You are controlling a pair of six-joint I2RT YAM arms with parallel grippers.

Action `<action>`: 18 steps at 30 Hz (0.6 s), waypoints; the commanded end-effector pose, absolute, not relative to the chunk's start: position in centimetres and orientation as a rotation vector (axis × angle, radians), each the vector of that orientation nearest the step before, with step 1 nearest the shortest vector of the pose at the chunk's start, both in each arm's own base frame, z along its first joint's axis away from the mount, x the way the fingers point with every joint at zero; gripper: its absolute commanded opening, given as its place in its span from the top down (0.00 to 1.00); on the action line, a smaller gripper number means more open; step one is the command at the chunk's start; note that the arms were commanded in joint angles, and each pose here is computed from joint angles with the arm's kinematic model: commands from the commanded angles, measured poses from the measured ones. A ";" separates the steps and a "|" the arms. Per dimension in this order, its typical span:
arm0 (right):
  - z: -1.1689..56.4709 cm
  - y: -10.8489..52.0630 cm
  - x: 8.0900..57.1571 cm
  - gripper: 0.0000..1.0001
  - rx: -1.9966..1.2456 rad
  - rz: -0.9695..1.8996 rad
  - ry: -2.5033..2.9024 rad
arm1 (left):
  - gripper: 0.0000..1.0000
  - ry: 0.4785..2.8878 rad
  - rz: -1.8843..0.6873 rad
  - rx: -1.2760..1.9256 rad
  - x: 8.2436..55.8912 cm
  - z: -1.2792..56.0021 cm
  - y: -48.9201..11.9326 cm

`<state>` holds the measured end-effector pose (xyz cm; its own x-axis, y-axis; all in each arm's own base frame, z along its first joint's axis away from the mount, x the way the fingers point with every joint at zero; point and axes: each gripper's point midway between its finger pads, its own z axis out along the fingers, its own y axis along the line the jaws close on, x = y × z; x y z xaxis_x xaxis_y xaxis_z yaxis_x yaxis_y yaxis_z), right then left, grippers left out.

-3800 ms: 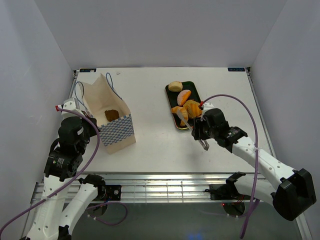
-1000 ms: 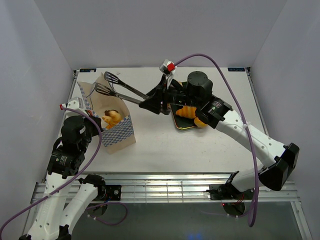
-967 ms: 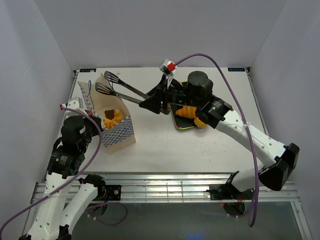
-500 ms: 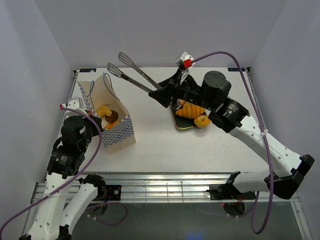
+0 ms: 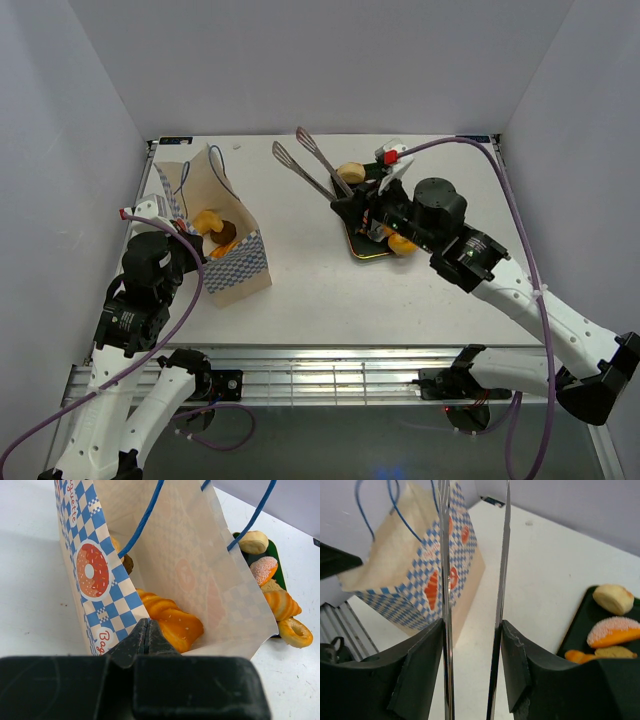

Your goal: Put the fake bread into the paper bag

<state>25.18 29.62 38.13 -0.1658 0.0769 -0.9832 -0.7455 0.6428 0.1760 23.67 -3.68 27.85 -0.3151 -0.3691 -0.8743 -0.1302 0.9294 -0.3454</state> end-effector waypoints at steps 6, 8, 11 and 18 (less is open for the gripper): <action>29.1 23.1 25.1 0.46 -0.426 0.606 1.802 | 1.00 1.923 -0.222 -0.362 23.6 26.6 -3.5; 26.8 21.4 24.7 0.46 -0.389 0.568 1.850 | 1.00 1.922 -0.227 -0.360 23.7 26.6 -3.5; 24.7 19.5 23.8 0.46 -0.344 0.532 1.907 | 1.00 1.927 -0.230 -0.357 23.7 26.6 -3.6; 22.2 13.9 22.7 0.45 -0.126 0.331 2.032 | 1.00 1.931 -0.240 -0.350 23.9 26.5 -3.9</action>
<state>22.50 16.73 21.81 -0.4630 -0.0217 -0.8861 -0.3835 0.9062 0.1782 23.95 -3.80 27.58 -0.3143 -0.3693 -0.8746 -0.1271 0.9293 -0.3467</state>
